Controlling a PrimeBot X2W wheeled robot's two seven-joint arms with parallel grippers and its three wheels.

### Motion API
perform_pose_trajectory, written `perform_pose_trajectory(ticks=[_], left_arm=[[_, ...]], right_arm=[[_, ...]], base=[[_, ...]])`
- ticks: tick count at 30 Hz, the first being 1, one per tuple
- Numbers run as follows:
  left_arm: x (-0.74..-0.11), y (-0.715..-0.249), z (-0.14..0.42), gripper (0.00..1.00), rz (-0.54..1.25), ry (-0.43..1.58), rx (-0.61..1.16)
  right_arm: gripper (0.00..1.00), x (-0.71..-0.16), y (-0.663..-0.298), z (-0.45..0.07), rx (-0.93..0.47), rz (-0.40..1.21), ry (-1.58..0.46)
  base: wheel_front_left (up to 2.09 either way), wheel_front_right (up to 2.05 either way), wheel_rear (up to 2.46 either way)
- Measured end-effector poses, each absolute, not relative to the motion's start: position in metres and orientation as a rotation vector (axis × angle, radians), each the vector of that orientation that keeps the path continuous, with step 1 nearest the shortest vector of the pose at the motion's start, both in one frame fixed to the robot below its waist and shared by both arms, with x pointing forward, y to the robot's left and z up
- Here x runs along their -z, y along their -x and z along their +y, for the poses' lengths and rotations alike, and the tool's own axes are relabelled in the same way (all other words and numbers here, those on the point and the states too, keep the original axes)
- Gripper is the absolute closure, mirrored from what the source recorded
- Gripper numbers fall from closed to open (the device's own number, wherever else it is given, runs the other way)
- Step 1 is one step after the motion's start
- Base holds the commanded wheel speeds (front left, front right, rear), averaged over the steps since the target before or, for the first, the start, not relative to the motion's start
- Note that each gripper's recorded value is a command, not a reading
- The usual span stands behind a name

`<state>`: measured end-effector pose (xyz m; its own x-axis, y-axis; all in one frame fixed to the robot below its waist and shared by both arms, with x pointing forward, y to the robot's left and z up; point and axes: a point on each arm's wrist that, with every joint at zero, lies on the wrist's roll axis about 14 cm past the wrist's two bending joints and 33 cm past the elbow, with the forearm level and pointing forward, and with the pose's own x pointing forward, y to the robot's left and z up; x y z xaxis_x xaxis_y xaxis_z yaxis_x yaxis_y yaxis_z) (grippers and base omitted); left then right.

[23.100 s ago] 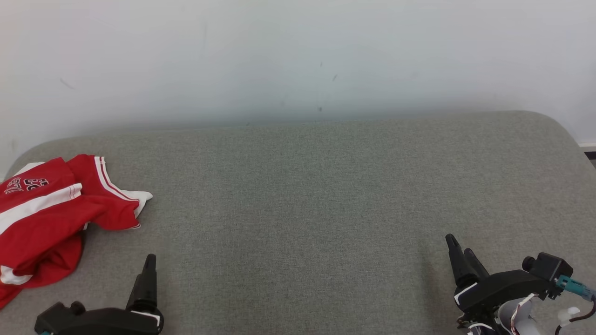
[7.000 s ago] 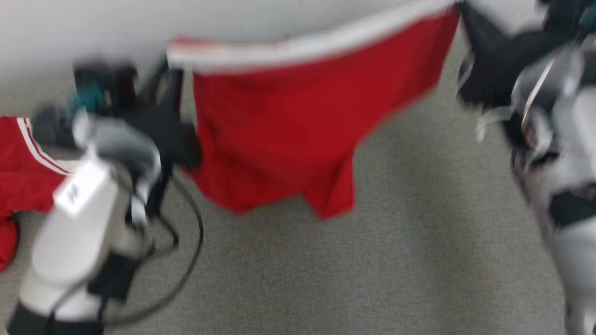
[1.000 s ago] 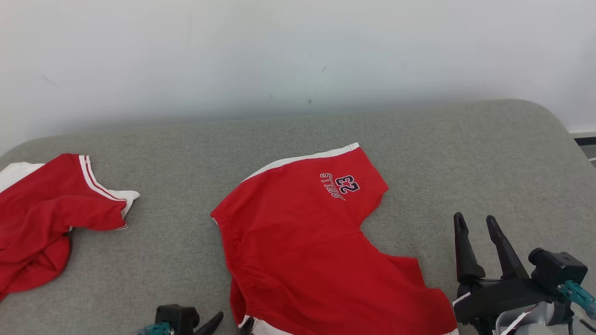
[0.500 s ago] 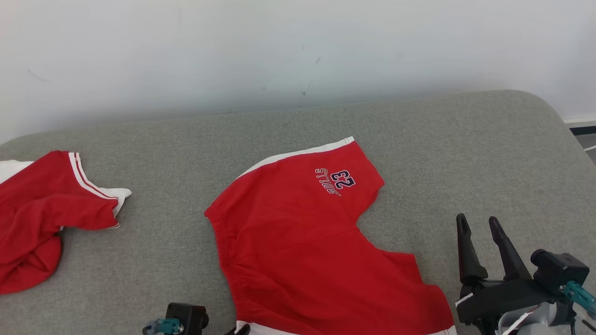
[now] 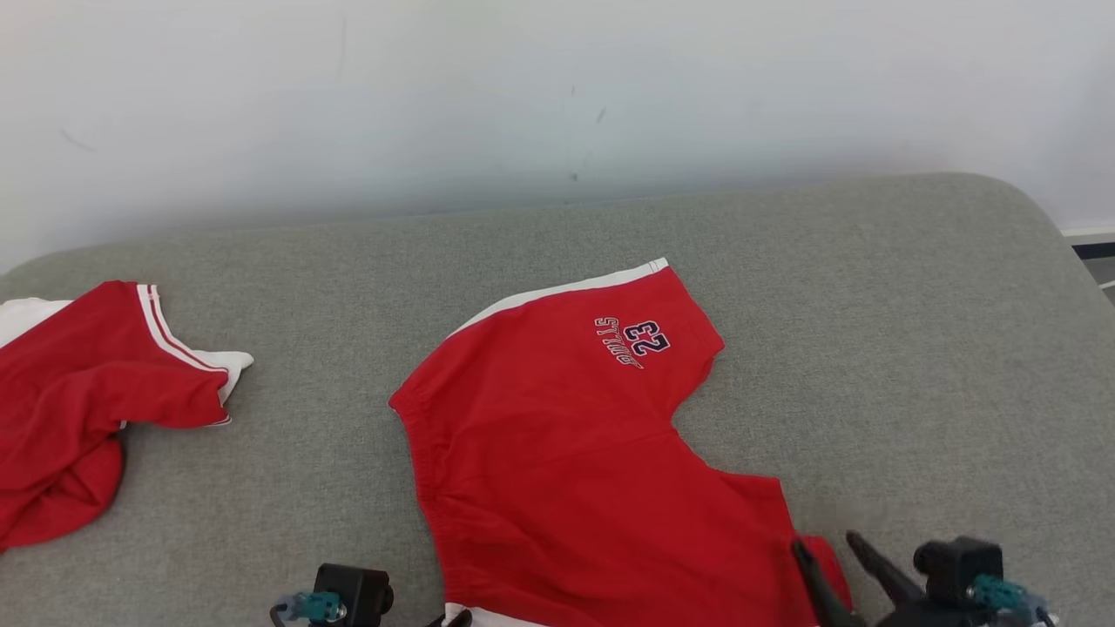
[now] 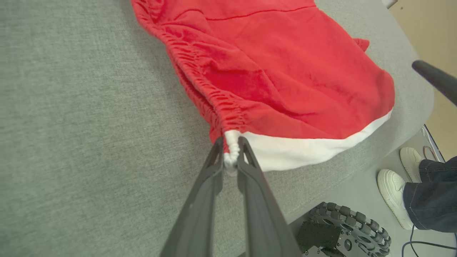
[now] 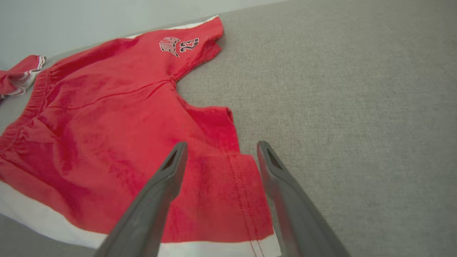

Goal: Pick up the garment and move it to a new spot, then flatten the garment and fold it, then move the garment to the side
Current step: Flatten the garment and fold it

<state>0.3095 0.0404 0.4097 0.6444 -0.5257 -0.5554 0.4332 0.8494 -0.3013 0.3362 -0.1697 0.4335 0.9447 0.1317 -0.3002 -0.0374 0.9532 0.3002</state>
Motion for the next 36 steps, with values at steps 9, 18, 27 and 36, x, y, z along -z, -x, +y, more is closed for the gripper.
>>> perform_pose_trajectory(ticks=[9,18,27,36], left_arm=[[-0.412,-0.309,0.039,0.78,0.677,0.155,0.552],[-0.413,-0.310,0.038,0.75,0.682,0.161,0.551],[-0.410,-0.311,0.038,0.73,0.701,0.166,0.551],[-0.405,-0.311,0.042,0.71,0.718,0.175,0.537]], right_arm=[[0.00,-0.394,-0.297,-0.180,-0.095,0.581,-0.200],[0.00,-0.384,-0.286,-0.190,-0.061,0.688,-0.201],[0.00,-0.378,-0.290,-0.186,-0.056,0.760,-0.251],[0.51,-0.366,-0.287,-0.178,-0.054,0.848,-0.305]], base=[[0.00,0.00,0.00],[0.00,0.00,0.00],[0.00,0.00,0.00],[0.00,0.00,0.00]])
